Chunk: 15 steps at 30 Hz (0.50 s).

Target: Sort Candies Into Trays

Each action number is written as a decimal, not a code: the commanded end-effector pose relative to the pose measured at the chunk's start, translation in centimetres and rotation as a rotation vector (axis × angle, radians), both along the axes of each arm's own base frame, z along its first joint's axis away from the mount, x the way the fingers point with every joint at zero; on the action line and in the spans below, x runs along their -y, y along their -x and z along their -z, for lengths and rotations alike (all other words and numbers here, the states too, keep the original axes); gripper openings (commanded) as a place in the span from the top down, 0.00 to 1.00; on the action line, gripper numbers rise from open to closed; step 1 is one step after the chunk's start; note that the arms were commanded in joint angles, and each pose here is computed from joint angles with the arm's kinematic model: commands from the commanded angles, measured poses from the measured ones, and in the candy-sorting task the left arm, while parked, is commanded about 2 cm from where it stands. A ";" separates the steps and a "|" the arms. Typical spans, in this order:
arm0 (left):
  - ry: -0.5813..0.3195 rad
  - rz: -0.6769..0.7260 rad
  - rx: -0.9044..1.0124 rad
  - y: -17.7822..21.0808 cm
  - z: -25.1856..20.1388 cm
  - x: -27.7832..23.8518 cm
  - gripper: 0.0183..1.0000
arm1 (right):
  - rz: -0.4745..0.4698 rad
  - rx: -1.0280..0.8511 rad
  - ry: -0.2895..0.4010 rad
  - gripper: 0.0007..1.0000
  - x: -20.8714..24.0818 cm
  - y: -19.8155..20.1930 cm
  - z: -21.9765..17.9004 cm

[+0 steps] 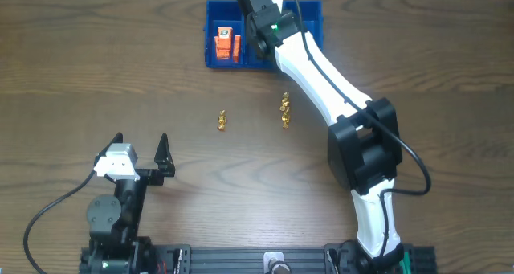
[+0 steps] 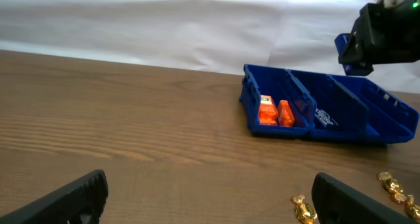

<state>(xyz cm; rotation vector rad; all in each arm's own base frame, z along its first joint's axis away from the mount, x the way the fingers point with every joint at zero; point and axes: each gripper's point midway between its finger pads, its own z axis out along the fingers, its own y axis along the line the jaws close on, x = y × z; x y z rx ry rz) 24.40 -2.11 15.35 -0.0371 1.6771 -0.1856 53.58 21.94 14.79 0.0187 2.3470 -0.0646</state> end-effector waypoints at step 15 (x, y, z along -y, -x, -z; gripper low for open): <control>-0.012 0.023 -0.046 0.1 1.6 0.3 0.00 | -0.013 -0.028 0.009 0.69 -0.3 -0.9 3.0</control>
